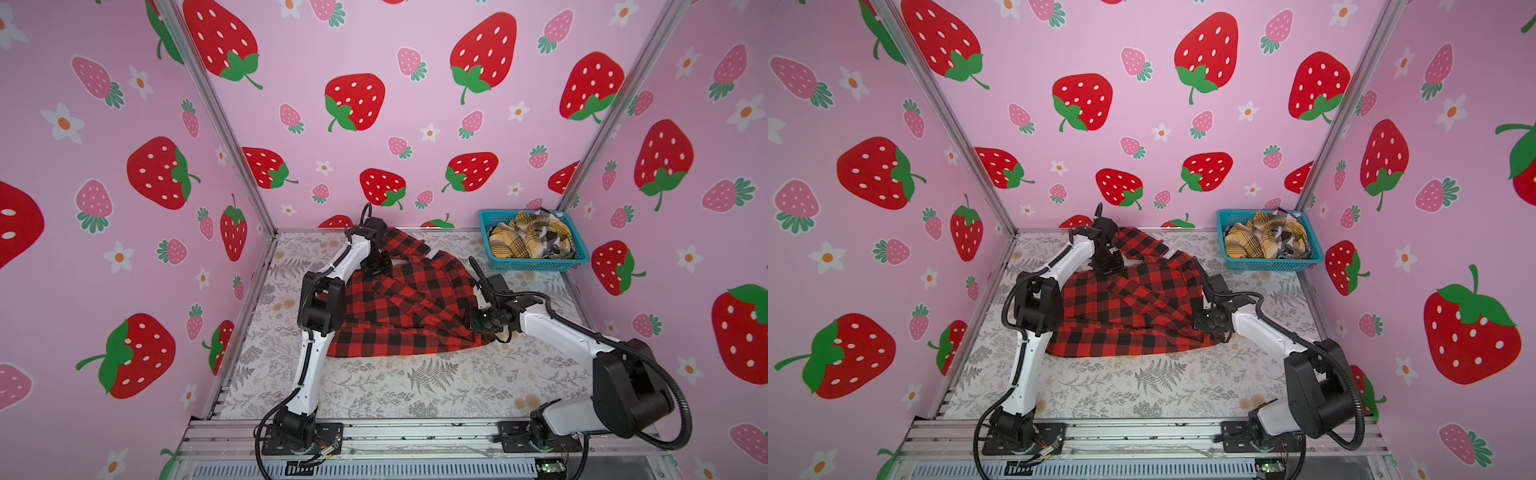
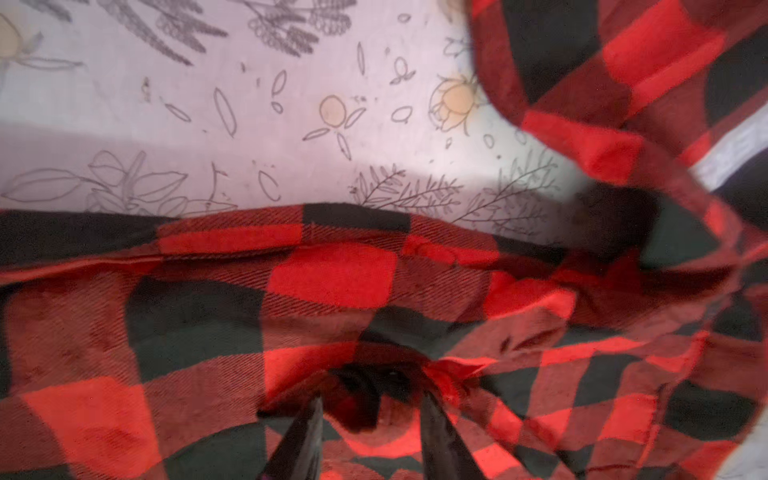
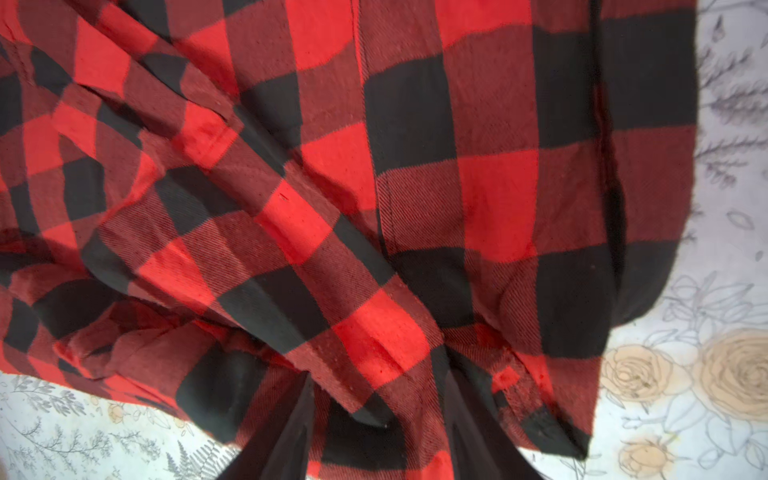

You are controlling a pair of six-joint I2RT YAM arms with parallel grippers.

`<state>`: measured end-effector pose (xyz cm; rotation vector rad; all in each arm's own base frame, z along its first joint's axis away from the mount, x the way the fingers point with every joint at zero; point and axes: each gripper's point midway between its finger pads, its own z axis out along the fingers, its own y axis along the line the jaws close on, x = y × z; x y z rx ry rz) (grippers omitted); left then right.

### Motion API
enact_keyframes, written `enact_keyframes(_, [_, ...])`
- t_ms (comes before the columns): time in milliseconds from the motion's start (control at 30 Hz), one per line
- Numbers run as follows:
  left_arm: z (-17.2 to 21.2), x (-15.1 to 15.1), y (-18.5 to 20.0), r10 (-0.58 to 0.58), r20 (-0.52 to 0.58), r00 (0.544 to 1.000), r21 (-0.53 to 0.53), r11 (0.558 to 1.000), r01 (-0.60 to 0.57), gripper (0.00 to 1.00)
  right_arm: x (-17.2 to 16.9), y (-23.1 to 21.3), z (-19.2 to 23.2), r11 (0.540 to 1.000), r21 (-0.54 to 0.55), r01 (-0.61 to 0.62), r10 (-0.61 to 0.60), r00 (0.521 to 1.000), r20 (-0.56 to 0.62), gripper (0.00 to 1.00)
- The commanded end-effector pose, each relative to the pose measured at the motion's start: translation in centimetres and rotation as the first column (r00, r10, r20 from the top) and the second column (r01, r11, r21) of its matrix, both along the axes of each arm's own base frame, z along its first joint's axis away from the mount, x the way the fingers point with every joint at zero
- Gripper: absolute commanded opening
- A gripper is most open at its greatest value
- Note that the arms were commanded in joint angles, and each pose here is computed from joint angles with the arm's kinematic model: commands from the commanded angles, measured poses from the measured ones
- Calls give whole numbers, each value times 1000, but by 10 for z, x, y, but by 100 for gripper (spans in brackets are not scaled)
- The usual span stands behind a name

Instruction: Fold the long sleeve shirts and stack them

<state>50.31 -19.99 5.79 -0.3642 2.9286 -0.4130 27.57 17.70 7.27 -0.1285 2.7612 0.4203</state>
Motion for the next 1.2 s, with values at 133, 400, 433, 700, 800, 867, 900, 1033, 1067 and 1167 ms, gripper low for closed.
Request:
enact_keyframes(133, [-13,-3,-9,-13,-42,999,-18,1000,12,30,-3,-3,9,1000,12,22,-22,1000,17,52])
enact_keyframes(400, [10,1,-15,9,-7,1000,-62,998,-10,0,1,0,16,1000,19,22,-23,999,27,48])
enact_keyframes(433, [23,3,-17,12,23,1000,-79,997,-11,0,2,0,17,1000,18,20,-21,999,34,48])
enact_keyframes(700, [173,6,-52,56,341,939,-342,937,68,0,22,9,54,998,55,-22,13,987,159,57])
enact_keyframes(800, [228,-11,-59,76,437,896,-437,889,137,0,33,17,81,995,78,-66,47,971,233,66])
enact_keyframes(867, [260,-26,-63,80,495,865,-488,850,201,0,40,27,105,987,112,-114,76,952,298,74])
enact_keyframes(900, [262,-33,-65,75,499,863,-504,835,219,0,43,32,117,982,127,-143,94,939,331,77])
enact_keyframes(1033, [268,-63,-74,10,507,862,-551,772,315,0,50,57,162,944,174,-280,178,876,448,87])
enact_keyframes(1067, [263,-69,-74,-6,509,861,-550,767,331,0,52,63,170,934,182,-308,193,862,470,89])
enact_keyframes(1167, [243,-86,-68,-46,517,855,-517,779,355,0,52,80,179,903,205,-377,241,841,484,92])
